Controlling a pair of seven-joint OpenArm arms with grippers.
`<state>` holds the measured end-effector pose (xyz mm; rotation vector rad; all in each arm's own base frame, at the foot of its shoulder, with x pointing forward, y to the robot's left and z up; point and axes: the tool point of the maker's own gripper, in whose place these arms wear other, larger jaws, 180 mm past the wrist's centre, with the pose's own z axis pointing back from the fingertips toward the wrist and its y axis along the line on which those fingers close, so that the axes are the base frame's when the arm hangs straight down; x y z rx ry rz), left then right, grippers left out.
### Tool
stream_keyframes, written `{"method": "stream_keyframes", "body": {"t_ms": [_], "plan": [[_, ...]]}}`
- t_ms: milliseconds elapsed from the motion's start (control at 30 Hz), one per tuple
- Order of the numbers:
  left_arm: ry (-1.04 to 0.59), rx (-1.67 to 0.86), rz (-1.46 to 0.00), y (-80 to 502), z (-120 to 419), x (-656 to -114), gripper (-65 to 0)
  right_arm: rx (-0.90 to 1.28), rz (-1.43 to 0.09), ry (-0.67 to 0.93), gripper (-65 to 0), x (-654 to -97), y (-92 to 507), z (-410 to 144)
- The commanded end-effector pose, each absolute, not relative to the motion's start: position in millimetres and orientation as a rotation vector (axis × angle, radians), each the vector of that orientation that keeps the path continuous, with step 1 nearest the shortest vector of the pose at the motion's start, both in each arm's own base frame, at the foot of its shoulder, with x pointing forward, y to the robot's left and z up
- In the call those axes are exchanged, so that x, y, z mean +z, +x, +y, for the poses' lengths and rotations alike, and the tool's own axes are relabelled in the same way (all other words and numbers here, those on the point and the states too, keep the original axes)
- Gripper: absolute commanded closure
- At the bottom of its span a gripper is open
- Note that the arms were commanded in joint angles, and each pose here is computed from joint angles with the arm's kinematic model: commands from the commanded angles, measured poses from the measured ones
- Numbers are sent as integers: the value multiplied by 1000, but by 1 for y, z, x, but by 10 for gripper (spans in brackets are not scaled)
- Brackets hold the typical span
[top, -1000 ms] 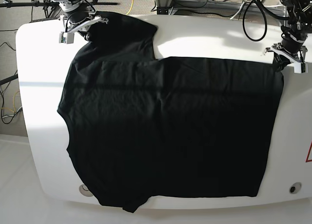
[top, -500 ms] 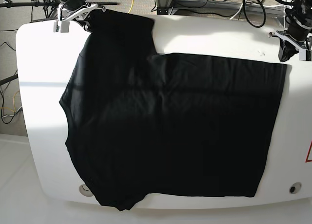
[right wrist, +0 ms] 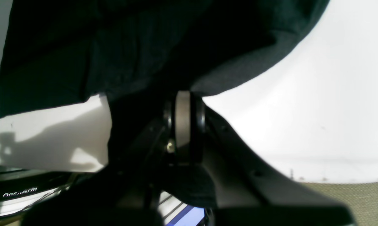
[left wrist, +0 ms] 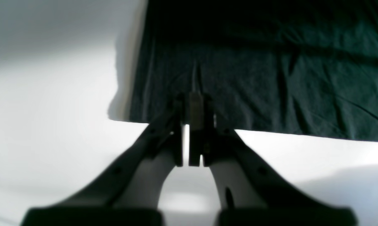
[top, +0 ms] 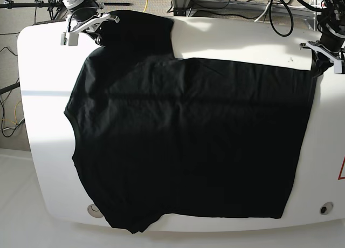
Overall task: Fold the T-shirt properly
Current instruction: 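Hold the shirt edge with both grippers and adjust the grip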
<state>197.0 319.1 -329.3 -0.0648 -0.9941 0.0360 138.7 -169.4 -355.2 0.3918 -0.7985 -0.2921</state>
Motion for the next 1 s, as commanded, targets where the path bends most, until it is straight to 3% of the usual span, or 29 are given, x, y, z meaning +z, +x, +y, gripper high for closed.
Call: {"method": "stream_keyframes", "body": {"t_ms": [0, 467, 567, 867, 967], "plan": [[-58, 18, -1041, 201, 321, -314, 0, -283, -842, 394, 0, -344, 144, -173], [6, 45, -1074, 197, 344, -299, 0, -300, -864, 386, 0, -341, 145, -177], [10, -5, -1019, 205, 352, -301, 0, -289, -851, 380, 0, -343, 144, -176], [0, -30, -919, 214, 365, -310, -345, -277, -842, 389, 0, -345, 144, -172], [-10, -28, -920, 217, 365, -313, -345, -275, -842, 392, 0, -345, 144, -170]]}}
